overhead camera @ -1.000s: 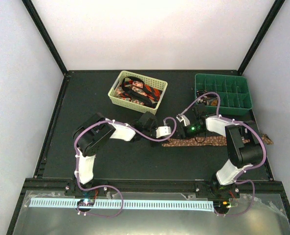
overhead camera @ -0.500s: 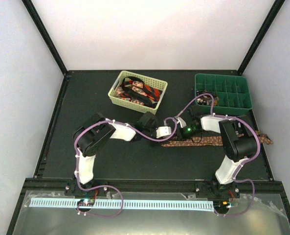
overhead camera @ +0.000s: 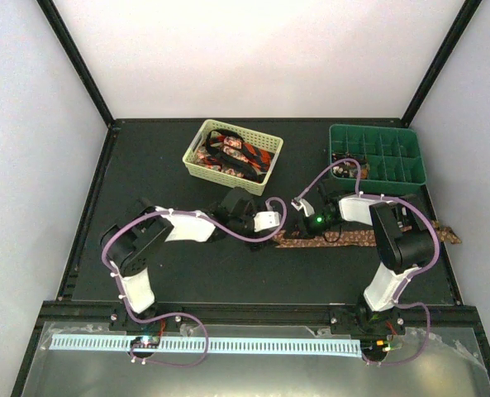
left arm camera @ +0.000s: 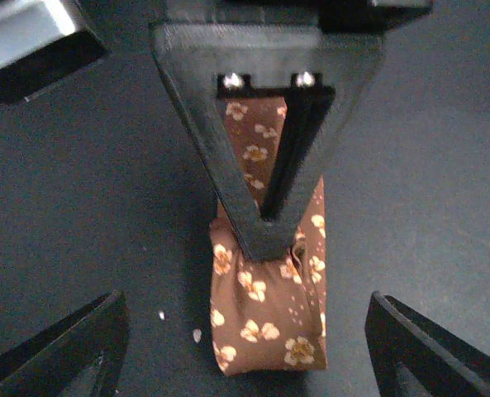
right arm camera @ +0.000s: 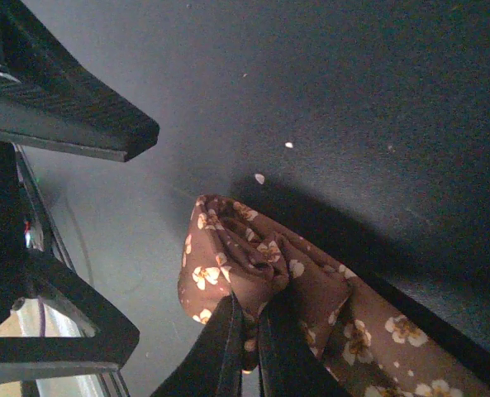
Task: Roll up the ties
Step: Roll the tie at the center of the board.
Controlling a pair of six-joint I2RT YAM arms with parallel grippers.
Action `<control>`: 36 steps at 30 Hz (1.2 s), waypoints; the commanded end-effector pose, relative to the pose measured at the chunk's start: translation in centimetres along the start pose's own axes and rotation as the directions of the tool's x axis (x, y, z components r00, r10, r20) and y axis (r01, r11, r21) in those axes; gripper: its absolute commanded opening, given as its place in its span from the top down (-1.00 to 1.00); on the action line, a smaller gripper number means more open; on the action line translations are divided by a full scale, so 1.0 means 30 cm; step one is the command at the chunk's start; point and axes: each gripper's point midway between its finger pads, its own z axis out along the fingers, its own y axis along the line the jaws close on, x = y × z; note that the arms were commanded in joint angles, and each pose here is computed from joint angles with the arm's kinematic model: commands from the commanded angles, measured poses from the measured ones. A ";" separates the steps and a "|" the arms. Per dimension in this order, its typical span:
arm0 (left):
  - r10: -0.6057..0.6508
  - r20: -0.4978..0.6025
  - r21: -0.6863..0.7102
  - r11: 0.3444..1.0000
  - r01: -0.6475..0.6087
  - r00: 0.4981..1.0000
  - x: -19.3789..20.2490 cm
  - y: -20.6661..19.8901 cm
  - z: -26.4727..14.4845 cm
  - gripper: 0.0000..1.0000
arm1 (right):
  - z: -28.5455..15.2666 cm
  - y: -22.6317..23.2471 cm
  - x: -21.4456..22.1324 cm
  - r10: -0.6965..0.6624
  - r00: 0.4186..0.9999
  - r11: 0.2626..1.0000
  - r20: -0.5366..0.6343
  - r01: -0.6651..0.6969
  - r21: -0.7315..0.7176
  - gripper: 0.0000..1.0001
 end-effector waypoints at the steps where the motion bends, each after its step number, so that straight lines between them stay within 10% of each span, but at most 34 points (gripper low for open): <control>1: 0.050 0.033 0.013 0.999 -0.051 0.998 -0.011 -0.008 0.005 -0.66 | 0.000 0.024 0.000 -0.016 1.000 0.999 0.008 0.016 -0.034 0.97; 4: 0.042 0.030 0.022 0.999 -0.042 0.999 0.014 -0.013 0.043 -0.97 | -0.008 0.045 -0.010 -0.021 1.000 0.998 0.020 0.022 -0.058 0.97; 12: 0.038 -0.008 0.019 0.999 -0.038 0.999 0.036 -0.016 0.151 -0.95 | -0.016 0.066 -0.009 -0.018 1.000 0.996 0.023 0.020 -0.086 0.97; 26: -0.010 -0.137 0.007 1.000 0.011 0.990 0.154 -0.024 0.134 0.16 | -0.047 0.063 -0.020 0.012 0.999 0.993 0.038 -0.008 -0.114 0.97; 36: -0.040 -0.137 0.013 0.999 0.042 0.990 0.184 -0.020 0.083 0.29 | -0.023 -0.030 0.039 0.028 0.999 1.000 -0.021 -0.028 -0.009 0.97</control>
